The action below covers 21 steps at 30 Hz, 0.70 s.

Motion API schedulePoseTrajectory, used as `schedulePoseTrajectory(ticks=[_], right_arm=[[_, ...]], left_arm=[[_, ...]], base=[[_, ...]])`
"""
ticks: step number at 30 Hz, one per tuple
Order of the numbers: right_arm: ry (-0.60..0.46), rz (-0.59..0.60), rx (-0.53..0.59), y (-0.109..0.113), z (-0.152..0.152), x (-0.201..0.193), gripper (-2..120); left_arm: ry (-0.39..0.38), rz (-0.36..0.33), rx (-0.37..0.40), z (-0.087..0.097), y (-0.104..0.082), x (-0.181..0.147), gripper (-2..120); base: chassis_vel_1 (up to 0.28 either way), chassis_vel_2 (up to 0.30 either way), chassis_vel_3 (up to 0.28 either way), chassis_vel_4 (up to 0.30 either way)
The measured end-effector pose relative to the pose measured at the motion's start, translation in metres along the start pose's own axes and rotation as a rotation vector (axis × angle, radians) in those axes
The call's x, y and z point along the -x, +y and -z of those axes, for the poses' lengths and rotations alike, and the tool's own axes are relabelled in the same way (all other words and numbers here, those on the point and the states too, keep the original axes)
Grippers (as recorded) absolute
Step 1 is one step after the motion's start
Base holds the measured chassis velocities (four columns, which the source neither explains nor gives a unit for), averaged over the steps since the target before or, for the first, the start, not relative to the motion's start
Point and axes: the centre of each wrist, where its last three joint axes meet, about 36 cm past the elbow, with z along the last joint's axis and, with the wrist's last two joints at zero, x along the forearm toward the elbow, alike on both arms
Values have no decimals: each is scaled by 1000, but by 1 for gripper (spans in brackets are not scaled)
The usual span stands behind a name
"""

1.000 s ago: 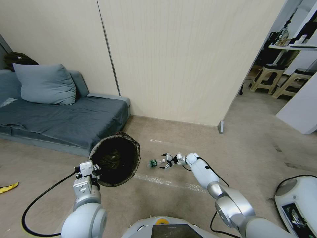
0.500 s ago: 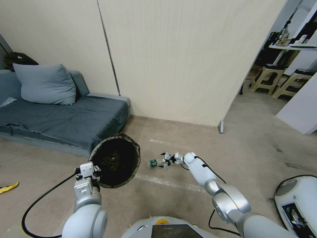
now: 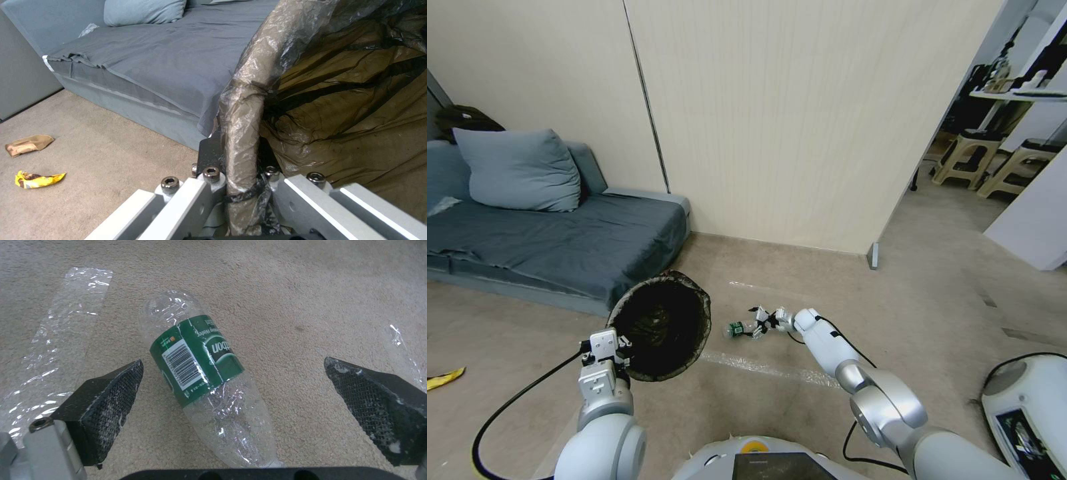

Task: Pick up the trash bin, then pick up the garbage from the floor and place it into the trash bin.

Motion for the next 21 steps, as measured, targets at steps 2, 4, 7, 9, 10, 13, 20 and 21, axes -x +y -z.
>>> schedulePoseTrajectory(ticks=[2,4,7,9,10,13,20,21], right_arm=[[2,0,2,1,0,1,100],[1,-1,2,1,0,1,100],[2,-7,4,2,0,2,100],[3,-15,9,4,0,4,100],[3,-15,9,4,0,4,100],[5,-21,15,7,-1,6,100],[9,-36,28,14,-1,12,100],[10,-37,30,15,0,14,100]], left_arm=[[1,2,2,-1,0,-1,0],[3,3,3,-1,0,-1,0],[3,4,4,-1,0,-1,0],[4,6,7,-2,0,-1,0],[4,6,7,-2,0,-1,0],[5,7,9,-2,0,-2,0],[7,9,15,-3,1,-3,0],[8,9,16,-3,0,-3,0]], base=[[0,0,0,0],[0,0,0,0],[0,0,0,0],[0,0,0,0],[0,0,0,0],[0,0,0,0],[0,0,0,0],[0,0,0,0]])
